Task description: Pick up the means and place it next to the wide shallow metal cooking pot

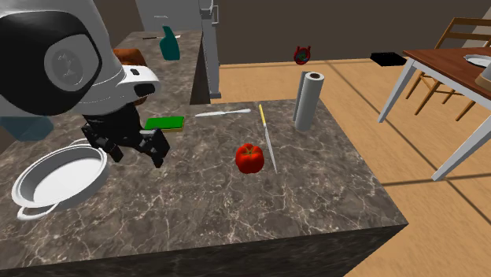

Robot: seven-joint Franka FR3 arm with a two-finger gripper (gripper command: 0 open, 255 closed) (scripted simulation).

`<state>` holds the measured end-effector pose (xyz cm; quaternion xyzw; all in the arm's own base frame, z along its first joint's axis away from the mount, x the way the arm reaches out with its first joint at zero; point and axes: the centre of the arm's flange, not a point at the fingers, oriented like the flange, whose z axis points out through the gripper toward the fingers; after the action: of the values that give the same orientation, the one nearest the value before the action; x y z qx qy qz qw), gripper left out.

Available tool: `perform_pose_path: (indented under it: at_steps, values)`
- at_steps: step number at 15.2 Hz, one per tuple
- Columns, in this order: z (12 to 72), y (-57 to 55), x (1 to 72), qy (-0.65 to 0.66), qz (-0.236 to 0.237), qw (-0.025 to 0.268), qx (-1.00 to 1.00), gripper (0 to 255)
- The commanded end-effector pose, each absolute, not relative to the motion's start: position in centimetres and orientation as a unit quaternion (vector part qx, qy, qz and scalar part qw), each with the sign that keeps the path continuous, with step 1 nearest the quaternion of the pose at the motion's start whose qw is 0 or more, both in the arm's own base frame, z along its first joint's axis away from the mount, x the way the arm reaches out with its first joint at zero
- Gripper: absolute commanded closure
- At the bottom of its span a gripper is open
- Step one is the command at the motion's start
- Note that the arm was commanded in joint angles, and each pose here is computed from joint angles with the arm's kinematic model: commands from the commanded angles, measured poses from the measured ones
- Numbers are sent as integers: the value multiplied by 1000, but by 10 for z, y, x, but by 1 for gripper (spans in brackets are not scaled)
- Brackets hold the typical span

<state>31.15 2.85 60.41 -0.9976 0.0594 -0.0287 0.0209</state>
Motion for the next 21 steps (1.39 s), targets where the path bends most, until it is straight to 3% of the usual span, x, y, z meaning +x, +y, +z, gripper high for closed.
perform_pose_path:
  at_steps: [1,21]
  values:
    - [604,29,311,59,-29,21,-998,0]
    - [538,-170,471,-19,-17,8,-1000,0]
